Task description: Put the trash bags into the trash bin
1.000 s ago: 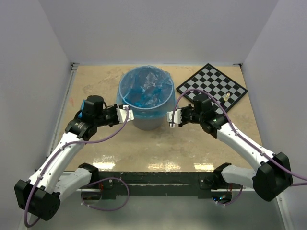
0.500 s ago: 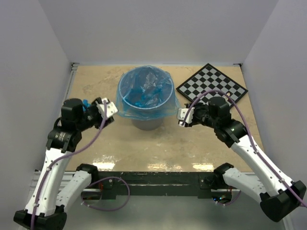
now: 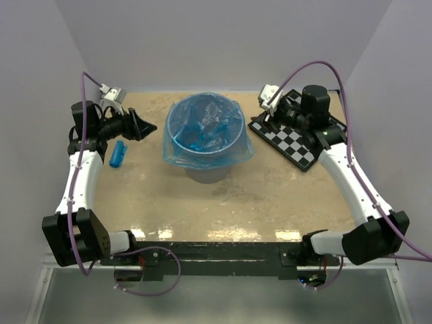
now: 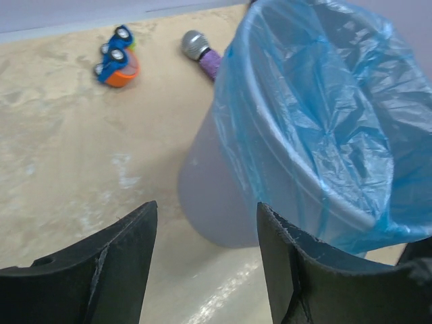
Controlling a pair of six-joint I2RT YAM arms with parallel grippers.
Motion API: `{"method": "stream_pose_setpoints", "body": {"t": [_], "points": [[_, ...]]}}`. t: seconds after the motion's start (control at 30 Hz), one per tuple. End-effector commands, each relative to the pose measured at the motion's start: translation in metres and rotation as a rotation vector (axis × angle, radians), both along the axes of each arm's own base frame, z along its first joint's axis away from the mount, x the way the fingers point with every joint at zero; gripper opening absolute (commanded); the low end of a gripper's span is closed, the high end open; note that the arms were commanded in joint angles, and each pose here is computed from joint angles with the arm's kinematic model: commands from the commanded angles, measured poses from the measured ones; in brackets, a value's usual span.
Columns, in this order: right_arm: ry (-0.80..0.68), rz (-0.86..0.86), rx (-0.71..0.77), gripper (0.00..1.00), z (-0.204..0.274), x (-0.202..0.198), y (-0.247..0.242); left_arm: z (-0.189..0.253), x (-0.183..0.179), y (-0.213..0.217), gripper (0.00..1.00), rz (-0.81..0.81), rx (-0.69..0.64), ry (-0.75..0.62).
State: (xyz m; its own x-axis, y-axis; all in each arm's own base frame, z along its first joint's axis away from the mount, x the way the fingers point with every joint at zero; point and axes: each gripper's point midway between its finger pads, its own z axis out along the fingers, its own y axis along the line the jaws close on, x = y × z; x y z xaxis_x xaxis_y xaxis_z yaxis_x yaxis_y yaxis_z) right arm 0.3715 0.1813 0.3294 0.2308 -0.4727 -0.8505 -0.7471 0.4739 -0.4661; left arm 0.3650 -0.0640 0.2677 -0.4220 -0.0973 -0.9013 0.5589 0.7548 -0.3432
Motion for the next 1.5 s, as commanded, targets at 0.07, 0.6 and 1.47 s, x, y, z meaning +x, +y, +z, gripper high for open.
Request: {"method": "stream_pose_setpoints", "body": {"t": [0.07, 0.6, 1.47], "points": [[-0.061, 0.250, 0.087, 0.57, 0.049, -0.022, 0.072, 0.015, -0.006, -0.051, 0.66, -0.244, -0.159, -0.057], [-0.068, 0.394, -0.049, 0.42, 0.018, -0.013, 0.156, -0.056, -0.009, -0.058, 0.00, -0.189, -0.299, 0.151], [0.158, 0.452, -0.491, 0.22, -0.132, 0.002, 0.199, -0.043, 0.014, -0.018, 0.45, -0.021, -0.158, 0.078]]}}
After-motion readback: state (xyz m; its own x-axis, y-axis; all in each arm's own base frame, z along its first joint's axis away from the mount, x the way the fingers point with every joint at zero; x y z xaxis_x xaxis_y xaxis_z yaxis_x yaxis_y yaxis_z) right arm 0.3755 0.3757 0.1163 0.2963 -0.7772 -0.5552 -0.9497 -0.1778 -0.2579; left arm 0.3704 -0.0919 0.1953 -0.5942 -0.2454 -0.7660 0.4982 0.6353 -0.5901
